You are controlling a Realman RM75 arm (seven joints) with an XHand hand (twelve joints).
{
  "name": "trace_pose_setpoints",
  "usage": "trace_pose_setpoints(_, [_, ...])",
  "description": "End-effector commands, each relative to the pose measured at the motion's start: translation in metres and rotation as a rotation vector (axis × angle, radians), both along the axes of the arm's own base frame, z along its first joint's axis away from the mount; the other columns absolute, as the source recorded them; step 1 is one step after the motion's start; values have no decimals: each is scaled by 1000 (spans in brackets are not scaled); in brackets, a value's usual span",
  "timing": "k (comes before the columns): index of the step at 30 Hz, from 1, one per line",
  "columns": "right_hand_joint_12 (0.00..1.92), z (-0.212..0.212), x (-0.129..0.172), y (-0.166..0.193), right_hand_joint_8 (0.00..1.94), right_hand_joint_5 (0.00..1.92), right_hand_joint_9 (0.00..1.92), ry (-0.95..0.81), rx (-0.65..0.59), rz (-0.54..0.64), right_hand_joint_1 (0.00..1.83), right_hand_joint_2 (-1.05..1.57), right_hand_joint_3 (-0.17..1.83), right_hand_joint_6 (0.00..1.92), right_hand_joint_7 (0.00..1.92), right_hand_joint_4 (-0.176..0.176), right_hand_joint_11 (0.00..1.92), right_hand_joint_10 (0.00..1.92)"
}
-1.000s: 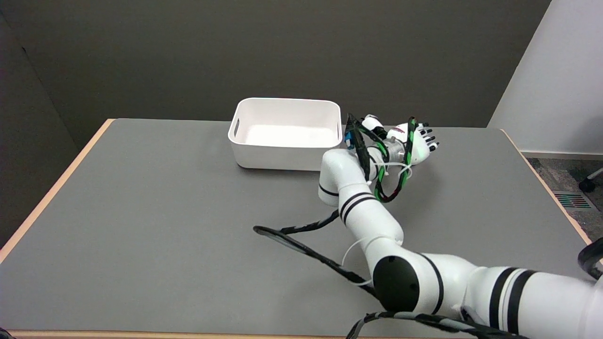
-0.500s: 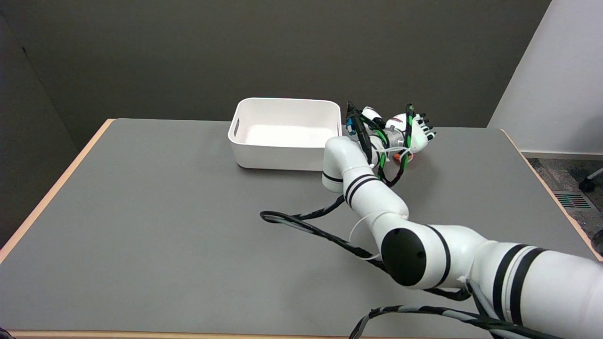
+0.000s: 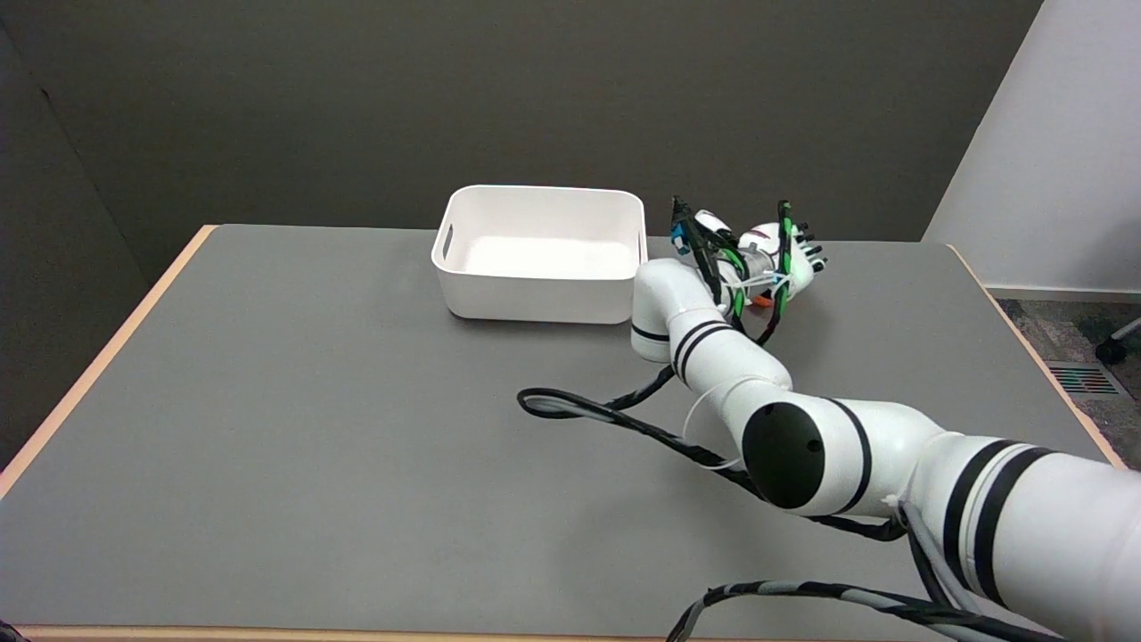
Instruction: Pick up mango.
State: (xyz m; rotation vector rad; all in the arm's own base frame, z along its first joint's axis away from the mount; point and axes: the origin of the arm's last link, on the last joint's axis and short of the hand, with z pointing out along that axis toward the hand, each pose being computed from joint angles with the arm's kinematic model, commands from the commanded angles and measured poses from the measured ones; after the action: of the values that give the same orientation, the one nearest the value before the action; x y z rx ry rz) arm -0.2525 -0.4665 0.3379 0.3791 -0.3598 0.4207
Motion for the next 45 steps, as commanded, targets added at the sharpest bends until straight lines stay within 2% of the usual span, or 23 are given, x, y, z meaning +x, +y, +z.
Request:
trace_pose_setpoints(1, [1148,28,-18,10,259,44,31,-28,-45,-41,250,621,904,144,44,-176,-1,665])
trace_pose_setpoints(8, [1150,27,-19,8,257,41,28,-33,-31,-40,251,623,902,142,41,-176,-1,663])
trace_pose_setpoints(16, [1177,17,-28,0,332,52,58,-63,58,-49,304,650,909,153,66,-176,-1,694])
trace_pose_setpoints(19, [1297,15,-31,0,385,20,101,-74,66,-49,395,703,825,278,112,-176,-1,750])
trace_pose_setpoints(21, [1282,14,-34,0,407,51,125,-88,65,-35,377,704,873,233,123,-176,3,765])
trace_pose_setpoints(23, [1328,13,-36,0,444,44,156,-95,67,-28,404,751,795,331,179,-176,31,822])
trace_pose_setpoints(25, [1359,14,-36,0,468,60,172,-99,69,-23,423,762,790,347,189,-176,41,852])
trace_pose_setpoints(27, [1469,14,-36,0,547,86,217,-100,68,-23,440,721,905,347,198,-176,27,864])
trace_pose_setpoints(30, [1583,14,-36,1,630,95,226,-98,66,-23,500,785,805,364,211,-176,5,992])
trace_pose_setpoints(32, [1666,14,-36,1,715,109,237,-94,63,-24,555,784,827,370,213,-176,-1,1071])
trace_pose_setpoints(42, [1776,12,-38,3,1071,149,234,-90,61,-40,792,791,812,394,133,-176,-1,1299])
trace_pose_setpoints(45, [1849,12,-39,4,1157,163,228,-79,59,-41,928,760,843,403,120,-176,-1,1393])
